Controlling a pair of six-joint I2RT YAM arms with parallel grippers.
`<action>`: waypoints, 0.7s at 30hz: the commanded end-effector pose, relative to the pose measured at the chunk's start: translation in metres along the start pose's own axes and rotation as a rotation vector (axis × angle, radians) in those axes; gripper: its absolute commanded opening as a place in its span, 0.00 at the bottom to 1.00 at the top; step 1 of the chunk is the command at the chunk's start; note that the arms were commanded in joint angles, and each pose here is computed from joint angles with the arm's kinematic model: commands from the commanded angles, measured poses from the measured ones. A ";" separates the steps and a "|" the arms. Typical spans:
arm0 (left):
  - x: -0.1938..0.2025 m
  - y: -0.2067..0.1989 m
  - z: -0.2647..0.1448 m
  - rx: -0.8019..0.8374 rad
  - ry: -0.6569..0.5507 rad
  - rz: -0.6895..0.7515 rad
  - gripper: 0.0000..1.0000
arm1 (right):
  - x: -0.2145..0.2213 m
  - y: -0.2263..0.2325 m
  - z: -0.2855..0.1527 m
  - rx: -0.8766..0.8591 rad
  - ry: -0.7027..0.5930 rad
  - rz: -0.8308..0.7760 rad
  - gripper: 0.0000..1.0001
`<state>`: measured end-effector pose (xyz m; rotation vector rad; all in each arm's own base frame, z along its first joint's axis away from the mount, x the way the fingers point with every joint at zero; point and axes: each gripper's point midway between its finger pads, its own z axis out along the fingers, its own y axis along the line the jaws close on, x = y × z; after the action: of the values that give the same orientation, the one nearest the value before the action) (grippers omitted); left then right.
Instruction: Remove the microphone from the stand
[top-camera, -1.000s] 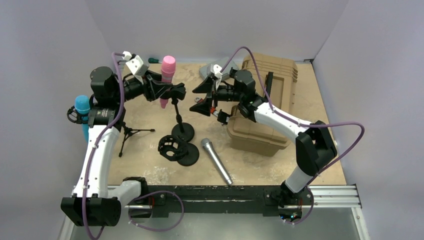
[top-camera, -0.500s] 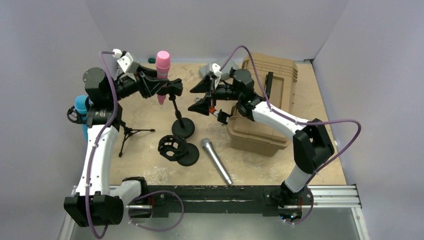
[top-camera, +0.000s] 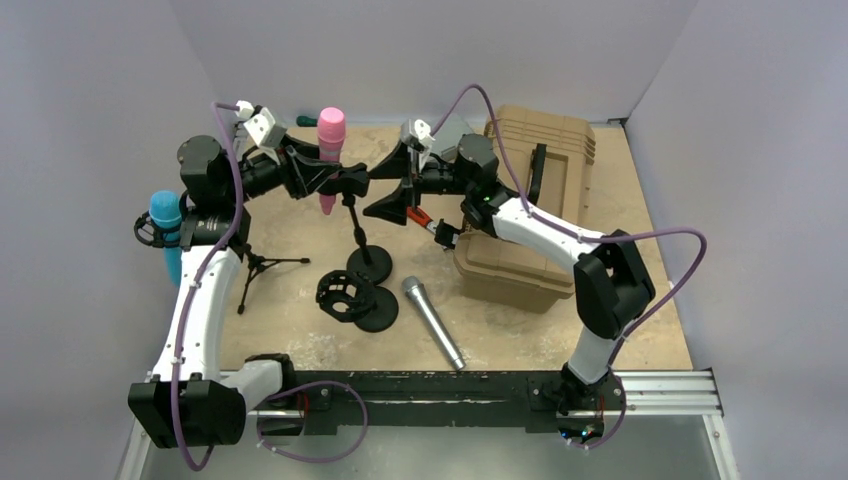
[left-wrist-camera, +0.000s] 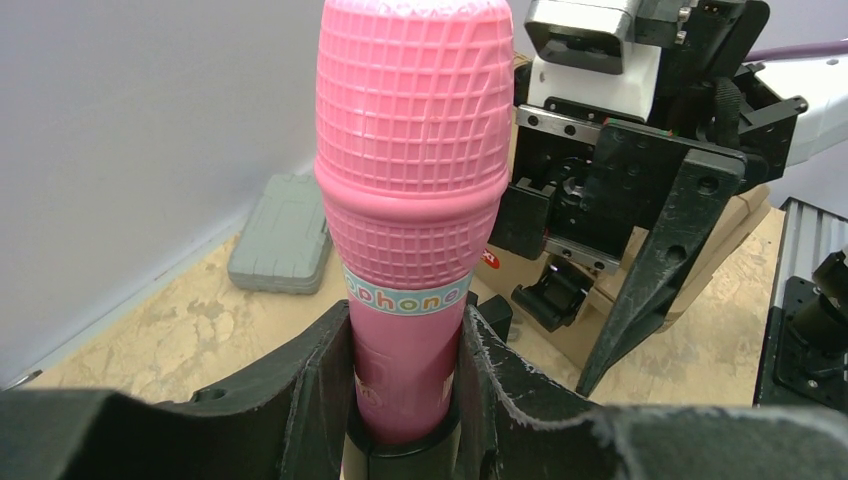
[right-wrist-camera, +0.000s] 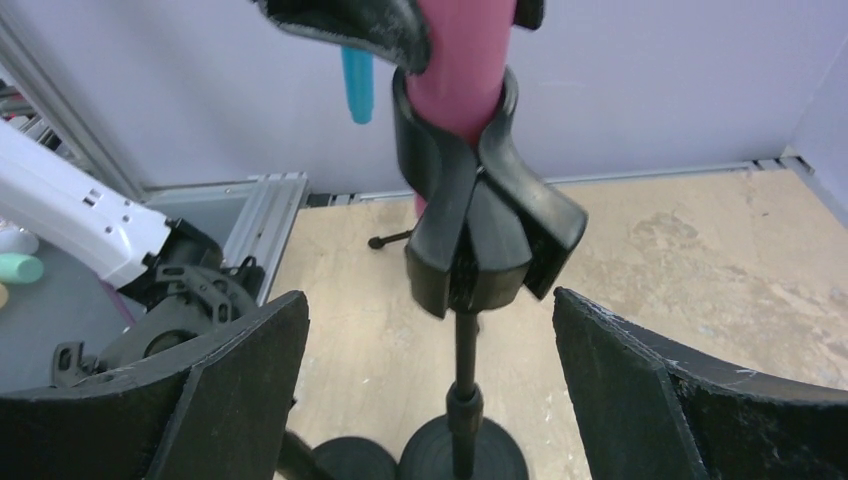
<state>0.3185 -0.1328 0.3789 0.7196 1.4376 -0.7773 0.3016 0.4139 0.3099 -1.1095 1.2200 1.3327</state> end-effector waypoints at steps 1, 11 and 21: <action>-0.025 -0.010 -0.001 0.033 -0.057 0.117 0.00 | -0.032 -0.013 0.012 0.033 -0.089 -0.040 0.90; -0.030 -0.014 -0.003 0.036 -0.065 0.122 0.00 | -0.035 -0.015 0.033 -0.038 -0.117 -0.022 0.88; -0.033 -0.016 -0.005 0.034 -0.070 0.131 0.00 | -0.036 -0.013 0.046 -0.067 -0.129 -0.032 0.71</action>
<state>0.3157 -0.1334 0.3808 0.7246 1.4318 -0.7779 0.3212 0.4558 0.3102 -1.0631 1.1950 1.4199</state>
